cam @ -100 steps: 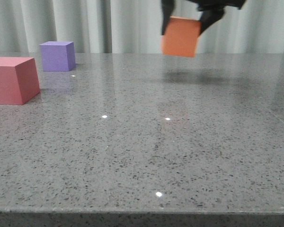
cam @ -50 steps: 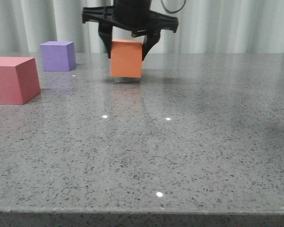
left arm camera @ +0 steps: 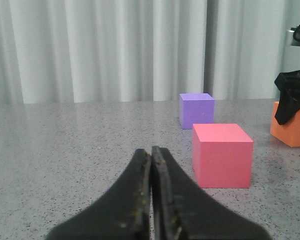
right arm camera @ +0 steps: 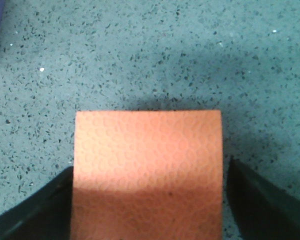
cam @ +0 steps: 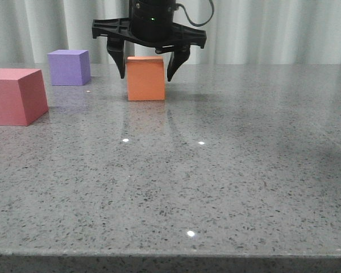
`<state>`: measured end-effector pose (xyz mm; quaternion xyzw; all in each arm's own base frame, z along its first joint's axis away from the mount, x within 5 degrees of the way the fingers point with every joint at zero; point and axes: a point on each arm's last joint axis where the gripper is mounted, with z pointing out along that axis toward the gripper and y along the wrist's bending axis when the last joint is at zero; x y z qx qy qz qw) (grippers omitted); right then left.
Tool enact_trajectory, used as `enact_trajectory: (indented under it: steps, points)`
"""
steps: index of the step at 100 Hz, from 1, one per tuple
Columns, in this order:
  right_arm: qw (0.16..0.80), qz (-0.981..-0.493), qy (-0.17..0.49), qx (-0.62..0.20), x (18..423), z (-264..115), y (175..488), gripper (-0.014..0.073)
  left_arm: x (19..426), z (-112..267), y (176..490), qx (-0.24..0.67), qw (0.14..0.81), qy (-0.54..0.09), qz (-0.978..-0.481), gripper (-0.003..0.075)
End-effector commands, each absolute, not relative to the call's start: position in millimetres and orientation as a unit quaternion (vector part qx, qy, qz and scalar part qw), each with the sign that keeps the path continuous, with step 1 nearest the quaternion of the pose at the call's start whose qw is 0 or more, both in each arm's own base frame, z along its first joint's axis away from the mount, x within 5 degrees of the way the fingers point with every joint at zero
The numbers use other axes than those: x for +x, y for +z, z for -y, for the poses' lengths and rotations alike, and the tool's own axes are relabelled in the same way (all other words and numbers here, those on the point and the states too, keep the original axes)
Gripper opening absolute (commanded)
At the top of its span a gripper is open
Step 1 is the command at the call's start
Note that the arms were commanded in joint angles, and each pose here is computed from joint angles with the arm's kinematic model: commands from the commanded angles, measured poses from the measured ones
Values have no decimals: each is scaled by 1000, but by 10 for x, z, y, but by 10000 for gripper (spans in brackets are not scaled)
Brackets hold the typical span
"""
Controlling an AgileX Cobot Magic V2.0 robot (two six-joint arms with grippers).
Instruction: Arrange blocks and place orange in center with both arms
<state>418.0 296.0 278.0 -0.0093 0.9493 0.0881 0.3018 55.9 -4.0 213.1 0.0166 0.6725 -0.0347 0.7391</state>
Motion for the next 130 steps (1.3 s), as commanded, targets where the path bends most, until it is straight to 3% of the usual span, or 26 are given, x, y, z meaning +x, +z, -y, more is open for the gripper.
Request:
enact_trajectory:
  steps: [1,20,39,77,102,130]
  points:
    - [356,-927,121,-8,4119,-2905,3230,623,539,44,2082,17,764,-39,-644,-20]
    - [367,-922,125,-14,4075,-2871,3367,623,539,44,2082,17,764,-39,-644,-20]
    - [400,-906,122,-63,3950,-2751,3726,623,539,44,2082,17,764,-39,-644,-20]
    - [410,-903,56,-118,3866,-2003,4237,623,539,44,2082,17,764,-39,-644,-20]
    - [402,-911,23,-88,3778,-1460,4294,623,539,44,2082,17,764,-39,-644,-20]
    - [411,-911,0,-45,3317,-752,4036,623,539,44,2082,17,764,-39,-644,-20]
